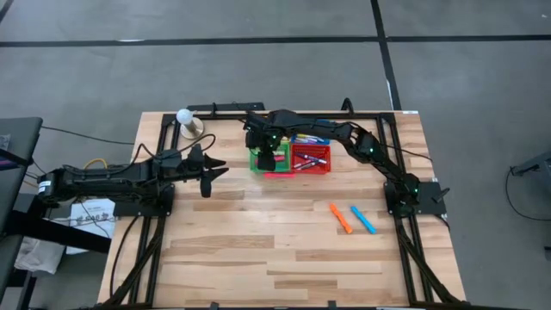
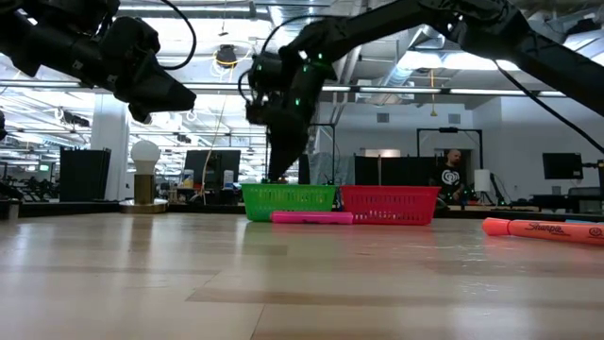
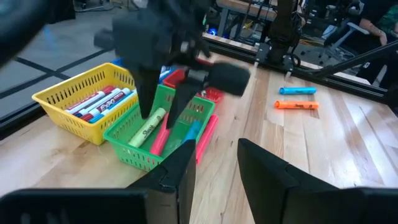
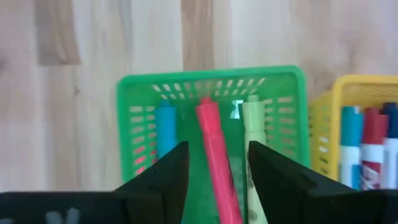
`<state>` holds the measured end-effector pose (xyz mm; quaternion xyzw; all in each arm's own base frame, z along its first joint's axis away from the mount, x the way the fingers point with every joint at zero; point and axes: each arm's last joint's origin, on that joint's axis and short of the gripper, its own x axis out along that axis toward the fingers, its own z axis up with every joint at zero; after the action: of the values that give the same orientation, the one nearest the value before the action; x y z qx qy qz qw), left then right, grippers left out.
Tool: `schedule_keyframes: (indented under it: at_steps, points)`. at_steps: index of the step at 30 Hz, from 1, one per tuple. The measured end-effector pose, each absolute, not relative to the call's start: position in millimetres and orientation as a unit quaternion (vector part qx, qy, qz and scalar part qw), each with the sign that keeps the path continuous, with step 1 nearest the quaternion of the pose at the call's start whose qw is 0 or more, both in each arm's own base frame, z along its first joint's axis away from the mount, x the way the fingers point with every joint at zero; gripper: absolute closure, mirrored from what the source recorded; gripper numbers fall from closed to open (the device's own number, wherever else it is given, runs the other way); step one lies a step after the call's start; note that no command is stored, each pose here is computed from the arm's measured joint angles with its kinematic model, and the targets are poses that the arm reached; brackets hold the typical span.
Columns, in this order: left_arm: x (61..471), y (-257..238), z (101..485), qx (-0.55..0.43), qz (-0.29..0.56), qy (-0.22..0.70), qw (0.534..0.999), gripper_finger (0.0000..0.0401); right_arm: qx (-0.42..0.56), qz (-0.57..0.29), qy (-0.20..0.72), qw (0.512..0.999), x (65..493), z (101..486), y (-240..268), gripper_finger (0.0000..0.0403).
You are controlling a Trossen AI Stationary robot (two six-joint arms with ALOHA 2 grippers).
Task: Pick & Place Markers
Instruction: Put the large pink highlighter pen into the green bin
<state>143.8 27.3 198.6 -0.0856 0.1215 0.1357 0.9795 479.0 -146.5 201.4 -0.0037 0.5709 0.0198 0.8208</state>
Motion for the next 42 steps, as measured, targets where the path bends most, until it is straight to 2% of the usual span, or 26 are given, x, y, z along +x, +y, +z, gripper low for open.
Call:
schedule_keyframes:
  at_steps: [10,17,24,31,36,42]
  points:
    - [144,27,199,-0.086,0.136,0.12,0.98,0.0284,0.011,0.059,0.602,0.796,455,262,-111,0.0247]
    - [144,27,199,-0.085,0.137,0.119,0.98,0.0284,0.008,0.094,0.632,0.769,443,278,-76,0.0253]
    - [144,27,199,-0.085,0.137,0.12,0.98,0.0284,0.006,0.104,0.641,0.761,445,278,-51,0.0261]
    - [144,27,199,-0.085,0.137,0.12,0.98,0.0284,0.042,0.076,0.651,0.754,444,278,-41,0.0273]
    - [144,27,199,-0.085,0.137,0.12,0.98,0.0284,0.078,0.049,0.675,0.732,445,269,-37,0.0276]
    - [144,27,199,-0.085,0.137,0.12,0.98,0.0284,0.095,0.034,0.672,0.734,454,243,-25,0.0273]
